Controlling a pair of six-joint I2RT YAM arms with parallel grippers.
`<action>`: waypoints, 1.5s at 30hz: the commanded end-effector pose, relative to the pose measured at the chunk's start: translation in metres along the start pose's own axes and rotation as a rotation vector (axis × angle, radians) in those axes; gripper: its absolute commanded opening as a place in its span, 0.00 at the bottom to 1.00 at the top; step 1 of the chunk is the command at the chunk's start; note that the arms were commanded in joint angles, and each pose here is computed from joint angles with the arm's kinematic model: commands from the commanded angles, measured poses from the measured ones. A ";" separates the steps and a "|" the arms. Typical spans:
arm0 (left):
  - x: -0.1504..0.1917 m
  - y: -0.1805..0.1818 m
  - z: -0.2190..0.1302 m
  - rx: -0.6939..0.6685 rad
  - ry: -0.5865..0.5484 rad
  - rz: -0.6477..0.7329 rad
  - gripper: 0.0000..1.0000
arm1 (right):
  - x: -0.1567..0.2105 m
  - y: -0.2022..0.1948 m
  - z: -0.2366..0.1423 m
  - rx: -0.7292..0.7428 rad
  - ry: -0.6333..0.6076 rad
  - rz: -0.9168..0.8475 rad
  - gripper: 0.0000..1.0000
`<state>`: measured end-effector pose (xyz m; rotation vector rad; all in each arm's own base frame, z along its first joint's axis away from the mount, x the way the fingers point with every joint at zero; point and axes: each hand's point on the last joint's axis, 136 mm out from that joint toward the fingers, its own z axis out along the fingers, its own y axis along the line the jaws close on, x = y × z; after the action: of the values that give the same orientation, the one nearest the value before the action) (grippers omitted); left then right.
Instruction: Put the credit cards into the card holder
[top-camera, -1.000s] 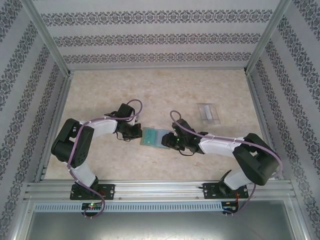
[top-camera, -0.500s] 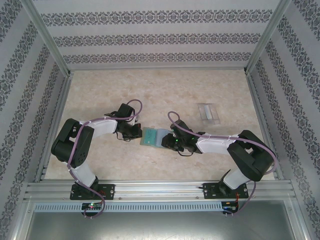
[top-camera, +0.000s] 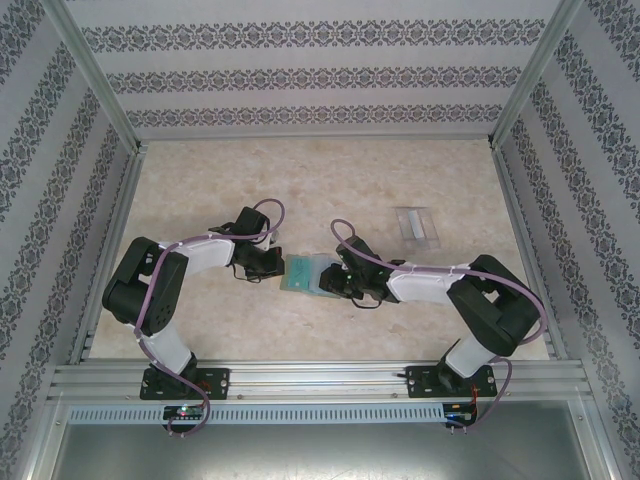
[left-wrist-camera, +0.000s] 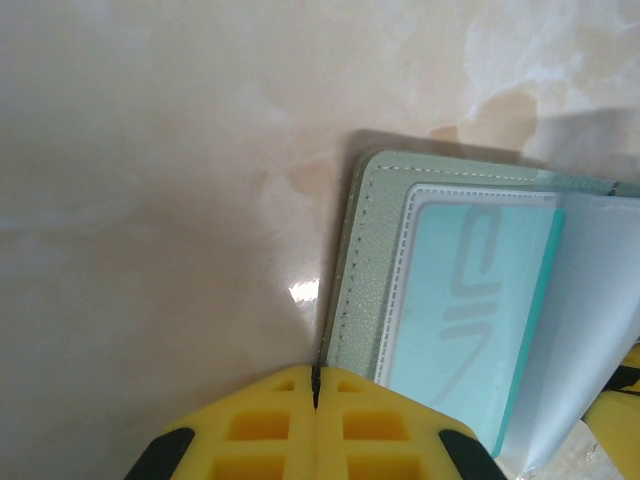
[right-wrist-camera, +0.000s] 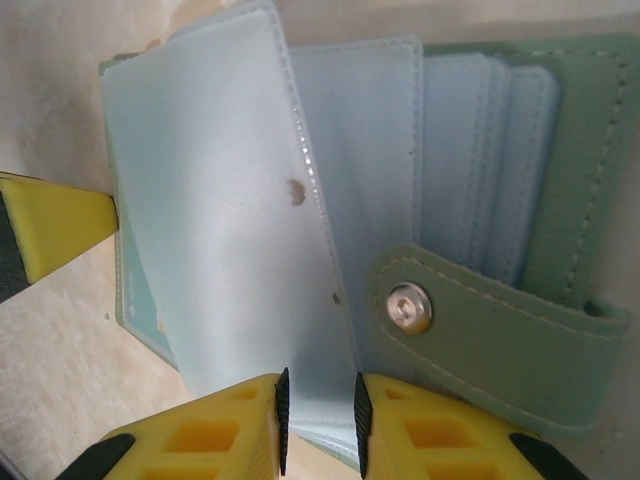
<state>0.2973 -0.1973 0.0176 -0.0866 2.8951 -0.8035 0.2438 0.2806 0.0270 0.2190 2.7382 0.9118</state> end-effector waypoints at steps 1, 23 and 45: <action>0.006 0.009 0.009 -0.012 0.018 -0.018 0.00 | -0.001 0.008 0.004 -0.009 0.005 -0.030 0.28; 0.006 0.010 0.011 -0.011 0.020 -0.016 0.00 | -0.015 0.054 0.003 -0.149 0.018 -0.118 0.38; 0.005 0.007 0.010 -0.003 0.025 -0.005 0.00 | -0.004 -0.008 -0.032 0.020 -0.043 0.023 0.51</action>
<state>0.2971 -0.1975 0.0178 -0.0868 2.8952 -0.8081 0.2461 0.2725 0.0707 0.1993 2.6465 0.9758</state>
